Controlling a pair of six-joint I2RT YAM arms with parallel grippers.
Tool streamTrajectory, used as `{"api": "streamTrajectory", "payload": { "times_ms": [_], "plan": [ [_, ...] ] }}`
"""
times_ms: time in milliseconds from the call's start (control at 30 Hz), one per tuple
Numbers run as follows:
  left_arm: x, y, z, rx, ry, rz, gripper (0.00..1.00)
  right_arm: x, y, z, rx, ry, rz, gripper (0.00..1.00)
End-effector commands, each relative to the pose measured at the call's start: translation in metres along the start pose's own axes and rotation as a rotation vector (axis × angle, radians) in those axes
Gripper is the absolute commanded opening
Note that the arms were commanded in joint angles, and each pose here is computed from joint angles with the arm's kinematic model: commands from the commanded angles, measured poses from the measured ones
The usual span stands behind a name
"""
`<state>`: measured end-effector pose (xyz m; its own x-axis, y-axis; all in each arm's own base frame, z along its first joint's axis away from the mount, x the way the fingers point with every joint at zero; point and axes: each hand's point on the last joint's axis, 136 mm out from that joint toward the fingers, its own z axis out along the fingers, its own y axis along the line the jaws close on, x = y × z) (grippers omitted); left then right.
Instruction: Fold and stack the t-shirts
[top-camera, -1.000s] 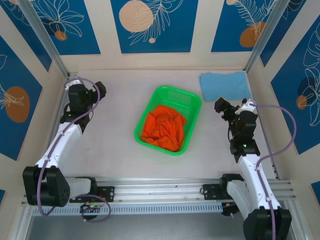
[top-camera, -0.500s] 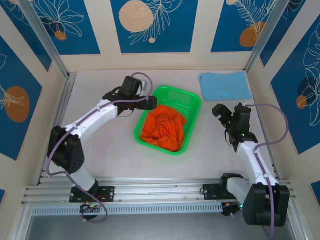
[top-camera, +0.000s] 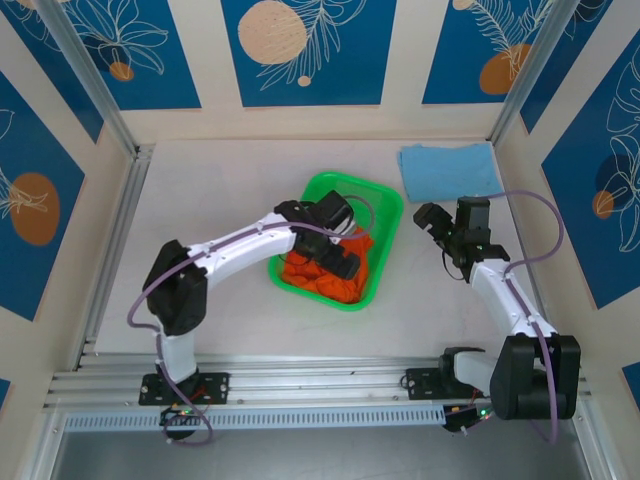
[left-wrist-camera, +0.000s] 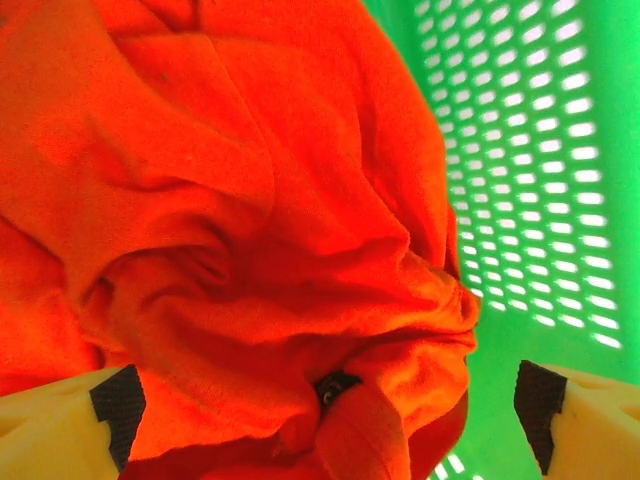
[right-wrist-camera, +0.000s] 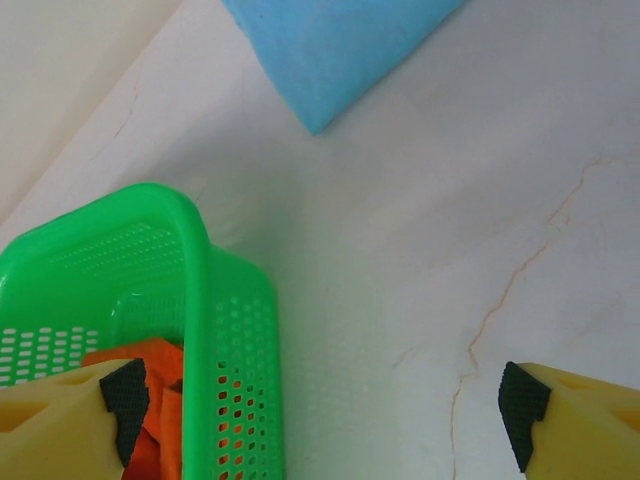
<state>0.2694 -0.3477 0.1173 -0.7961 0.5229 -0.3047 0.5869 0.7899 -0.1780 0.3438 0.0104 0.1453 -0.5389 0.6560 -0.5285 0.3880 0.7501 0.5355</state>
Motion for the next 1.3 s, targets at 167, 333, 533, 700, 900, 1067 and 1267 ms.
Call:
{"api": "streamTrajectory", "payload": {
  "times_ms": [167,333,533,700,900,1067,1267],
  "plan": [
    [-0.004,0.017,0.028,-0.104,0.045,-0.074,0.7,-0.009,0.01,-0.043,0.07,-0.036,-0.049,0.84],
    [-0.023,0.026,0.004,-0.131,-0.065,-0.109,0.17,0.041,0.036,-0.057,-0.014,0.164,-0.076,0.84],
    [-0.068,0.014,-0.096,-0.076,-0.342,-0.107,0.0,0.092,0.039,-0.063,0.012,0.329,-0.045,0.85],
    [-0.073,0.013,-0.201,-0.07,-0.577,-0.093,0.0,0.122,0.033,-0.052,0.055,0.421,-0.035,0.82],
    [-0.047,0.037,-0.321,-0.15,-0.861,-0.126,0.0,0.152,0.05,-0.03,0.095,0.53,-0.102,0.61],
    [-0.004,0.071,-0.404,-0.271,-1.09,-0.208,0.0,0.171,0.075,-0.007,0.18,0.583,-0.203,0.36],
    [0.047,0.108,-0.44,-0.433,-1.188,-0.288,0.0,0.194,0.151,0.036,0.176,0.576,-0.394,0.12]
  ]
}}
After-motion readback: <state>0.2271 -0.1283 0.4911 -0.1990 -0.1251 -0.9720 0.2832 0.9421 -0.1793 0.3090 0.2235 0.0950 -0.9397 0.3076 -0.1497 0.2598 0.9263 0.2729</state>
